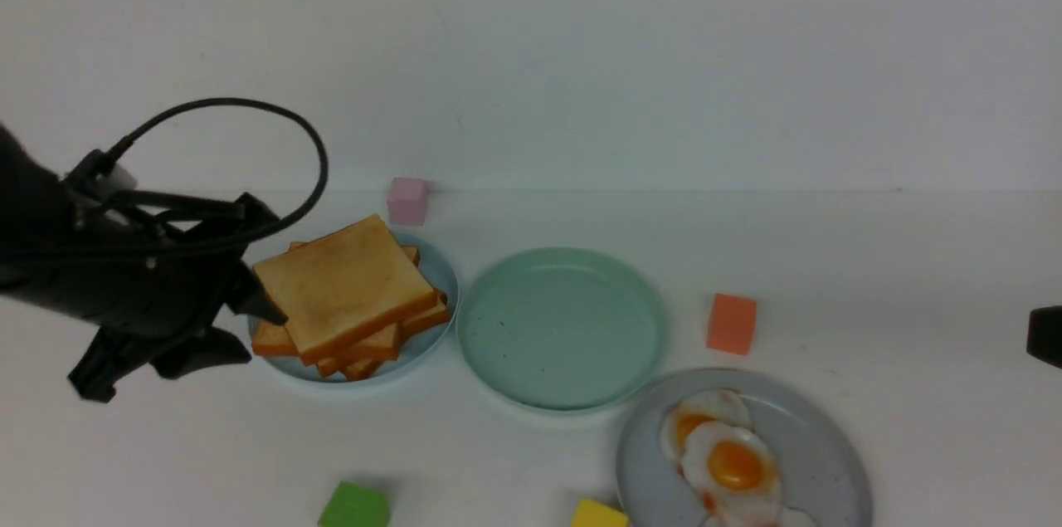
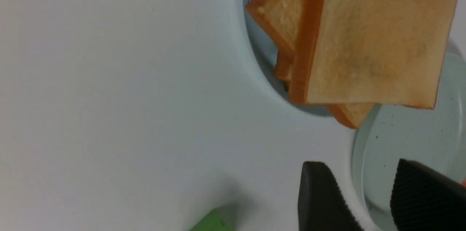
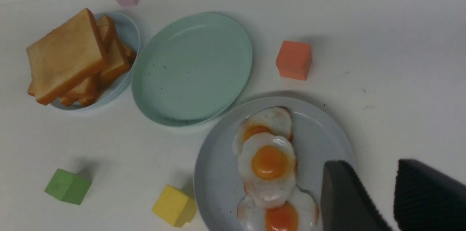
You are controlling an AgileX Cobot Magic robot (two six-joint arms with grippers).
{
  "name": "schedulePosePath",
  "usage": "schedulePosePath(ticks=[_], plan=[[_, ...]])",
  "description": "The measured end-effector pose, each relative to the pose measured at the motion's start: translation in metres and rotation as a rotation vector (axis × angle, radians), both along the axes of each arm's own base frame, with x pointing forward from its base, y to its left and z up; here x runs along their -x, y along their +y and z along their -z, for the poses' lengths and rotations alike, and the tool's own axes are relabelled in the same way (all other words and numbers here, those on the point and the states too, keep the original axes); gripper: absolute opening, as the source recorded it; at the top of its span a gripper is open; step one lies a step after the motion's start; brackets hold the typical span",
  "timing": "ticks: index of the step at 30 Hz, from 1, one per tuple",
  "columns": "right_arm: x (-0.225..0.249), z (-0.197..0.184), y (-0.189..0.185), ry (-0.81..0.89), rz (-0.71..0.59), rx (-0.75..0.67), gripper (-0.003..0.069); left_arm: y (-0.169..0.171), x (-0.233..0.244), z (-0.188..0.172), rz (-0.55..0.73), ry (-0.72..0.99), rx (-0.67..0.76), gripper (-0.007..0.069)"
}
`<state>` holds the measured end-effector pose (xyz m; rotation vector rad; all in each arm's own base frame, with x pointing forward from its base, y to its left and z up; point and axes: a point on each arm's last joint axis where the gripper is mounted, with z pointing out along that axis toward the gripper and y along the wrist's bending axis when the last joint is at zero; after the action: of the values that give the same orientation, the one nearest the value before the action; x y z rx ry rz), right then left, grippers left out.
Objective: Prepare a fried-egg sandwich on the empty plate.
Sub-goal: Use the left arm to grab a slice of bread
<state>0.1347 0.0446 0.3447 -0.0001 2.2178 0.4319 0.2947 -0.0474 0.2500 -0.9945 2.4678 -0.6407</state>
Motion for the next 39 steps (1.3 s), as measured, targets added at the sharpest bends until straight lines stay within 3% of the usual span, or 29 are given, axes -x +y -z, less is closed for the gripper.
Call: schedulePosePath(ticks=[7,24,30,34,39], plan=[[0.0,0.0,0.001,0.003,-0.001,-0.011,0.0238,-0.002,-0.026,0.028,0.008,0.05,-0.015,0.0418],[0.002,0.001,0.001,0.026,-0.006,-0.012,0.0238,-0.002,-0.049,0.058,-0.086,0.015,0.024,0.0397],[0.002,0.001,0.001,0.027,-0.006,-0.012,0.0238,-0.002,-0.049,0.058,-0.05,0.002,0.003,0.0286],[0.002,0.002,0.001,0.029,-0.006,-0.011,0.0238,-0.003,-0.049,0.058,-0.044,0.006,0.003,0.0141],[0.002,0.002,0.001,0.03,-0.007,-0.011,0.0238,-0.003,-0.049,0.058,-0.041,0.008,0.002,0.0022]])
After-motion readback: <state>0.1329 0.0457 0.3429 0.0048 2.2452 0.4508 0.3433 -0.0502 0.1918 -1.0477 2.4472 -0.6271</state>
